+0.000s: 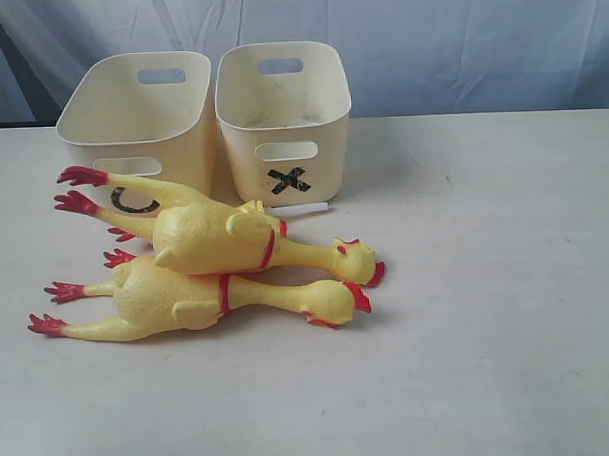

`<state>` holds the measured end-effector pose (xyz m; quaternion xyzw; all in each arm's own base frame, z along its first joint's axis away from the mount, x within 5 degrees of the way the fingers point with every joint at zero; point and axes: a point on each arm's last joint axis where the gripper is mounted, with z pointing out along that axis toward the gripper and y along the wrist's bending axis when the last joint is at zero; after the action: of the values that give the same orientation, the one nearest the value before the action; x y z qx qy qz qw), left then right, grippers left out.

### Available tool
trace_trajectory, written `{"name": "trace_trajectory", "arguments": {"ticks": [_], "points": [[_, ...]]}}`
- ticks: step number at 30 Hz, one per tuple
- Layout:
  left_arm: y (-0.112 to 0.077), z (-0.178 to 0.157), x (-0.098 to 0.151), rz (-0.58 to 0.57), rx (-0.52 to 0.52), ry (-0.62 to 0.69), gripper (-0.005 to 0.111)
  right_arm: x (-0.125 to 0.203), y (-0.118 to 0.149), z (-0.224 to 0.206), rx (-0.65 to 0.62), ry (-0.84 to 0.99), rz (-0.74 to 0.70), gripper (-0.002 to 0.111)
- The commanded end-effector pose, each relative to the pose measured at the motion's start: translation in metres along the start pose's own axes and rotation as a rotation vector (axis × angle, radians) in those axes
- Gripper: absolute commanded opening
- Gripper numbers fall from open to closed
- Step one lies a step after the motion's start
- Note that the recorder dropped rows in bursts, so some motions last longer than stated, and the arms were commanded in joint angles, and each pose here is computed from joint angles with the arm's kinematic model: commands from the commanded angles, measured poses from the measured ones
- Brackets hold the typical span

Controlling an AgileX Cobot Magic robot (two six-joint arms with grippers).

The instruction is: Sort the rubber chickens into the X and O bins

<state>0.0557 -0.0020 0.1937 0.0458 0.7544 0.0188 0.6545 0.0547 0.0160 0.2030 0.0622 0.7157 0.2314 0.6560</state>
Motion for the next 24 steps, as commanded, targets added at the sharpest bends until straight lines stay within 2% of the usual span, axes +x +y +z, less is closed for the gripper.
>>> {"name": "trace_trajectory", "arguments": {"ticks": [1,4,8,12,18,20,23,24], "points": [[0.000,0.000,0.001,0.003,0.005,-0.005,0.000,-0.004,0.000,-0.001,-0.009,-0.046,0.052,0.000],[0.000,0.000,0.001,0.003,0.005,-0.005,0.000,-0.010,0.000,-0.001,-0.013,-0.117,0.155,0.000],[0.000,0.000,0.001,0.003,0.005,-0.005,0.000,-0.021,0.005,-0.003,-0.030,-0.144,0.141,0.000],[0.000,0.000,0.001,0.003,0.005,-0.005,0.000,-0.037,0.019,-0.009,-0.071,-0.110,0.067,0.000],[0.000,0.000,0.001,0.003,0.005,-0.005,0.000,-0.053,0.037,-0.015,-0.119,0.045,-0.001,0.000],[0.000,0.000,0.001,0.003,0.005,-0.005,0.000,-0.056,0.041,-0.015,-0.127,0.088,-0.055,0.000],[0.000,0.000,0.001,0.003,0.005,-0.005,0.000,-0.065,0.052,-0.018,-0.171,0.178,-0.243,0.000],[0.000,0.000,0.001,0.003,0.005,-0.005,0.000,-0.067,0.053,-0.018,-0.176,0.187,-0.264,0.000]]}}
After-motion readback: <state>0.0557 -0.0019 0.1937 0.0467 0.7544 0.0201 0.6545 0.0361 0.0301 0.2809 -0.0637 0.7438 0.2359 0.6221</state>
